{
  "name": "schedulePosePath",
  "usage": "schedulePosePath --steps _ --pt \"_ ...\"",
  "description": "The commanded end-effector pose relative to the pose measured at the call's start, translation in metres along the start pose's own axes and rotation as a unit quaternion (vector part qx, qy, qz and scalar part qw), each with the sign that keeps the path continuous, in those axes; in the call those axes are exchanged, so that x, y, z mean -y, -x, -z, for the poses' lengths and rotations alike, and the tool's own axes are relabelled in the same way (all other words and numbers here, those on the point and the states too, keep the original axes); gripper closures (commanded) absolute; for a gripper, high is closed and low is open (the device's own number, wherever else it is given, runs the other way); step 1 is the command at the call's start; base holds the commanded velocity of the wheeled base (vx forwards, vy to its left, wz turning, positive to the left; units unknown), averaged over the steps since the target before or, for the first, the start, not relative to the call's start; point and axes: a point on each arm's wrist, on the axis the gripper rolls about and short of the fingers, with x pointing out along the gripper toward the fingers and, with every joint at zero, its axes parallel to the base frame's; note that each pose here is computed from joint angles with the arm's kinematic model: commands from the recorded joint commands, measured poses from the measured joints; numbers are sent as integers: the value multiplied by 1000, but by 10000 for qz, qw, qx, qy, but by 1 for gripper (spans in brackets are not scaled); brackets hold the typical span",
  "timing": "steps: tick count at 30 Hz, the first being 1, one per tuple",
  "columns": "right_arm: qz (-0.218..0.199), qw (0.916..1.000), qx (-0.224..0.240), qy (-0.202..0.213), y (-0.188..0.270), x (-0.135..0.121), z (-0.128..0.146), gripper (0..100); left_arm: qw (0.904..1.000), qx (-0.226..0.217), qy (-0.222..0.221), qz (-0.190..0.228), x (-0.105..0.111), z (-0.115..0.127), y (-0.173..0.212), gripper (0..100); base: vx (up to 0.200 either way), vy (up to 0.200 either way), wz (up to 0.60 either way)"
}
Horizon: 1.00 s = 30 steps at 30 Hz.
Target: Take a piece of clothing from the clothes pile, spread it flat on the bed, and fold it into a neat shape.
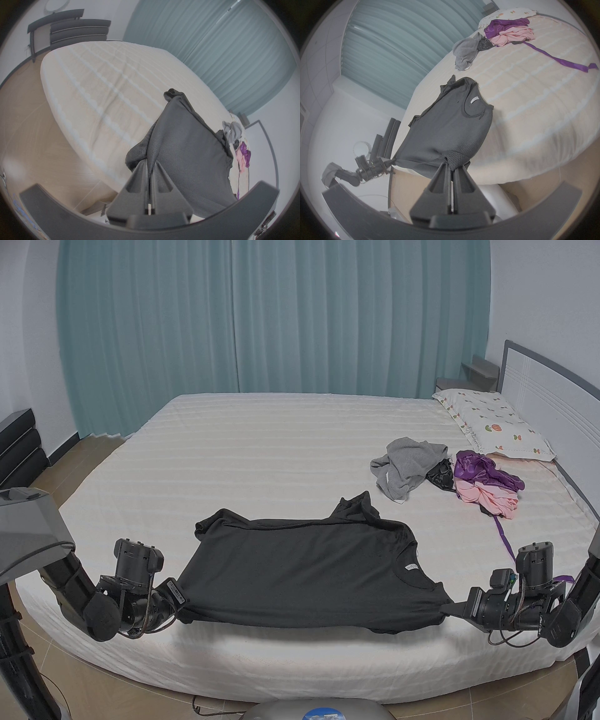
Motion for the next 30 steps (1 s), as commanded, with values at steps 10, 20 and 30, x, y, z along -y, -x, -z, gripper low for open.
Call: schedulePosePath --steps 10,20,30 --pt "344 9977 -441 379 0 18 19 100 9988 -423 -228 -82 -5 10 1 100 0 0 0" --pt "492 9959 -520 555 -40 37 25 0 9976 -637 -230 -172 -9 16 -13 0 0 0 0" --pt "169 9998 4 55 -29 25 15 0 9988 -471 -92 55 -5 6 -12 0 0 0 0"
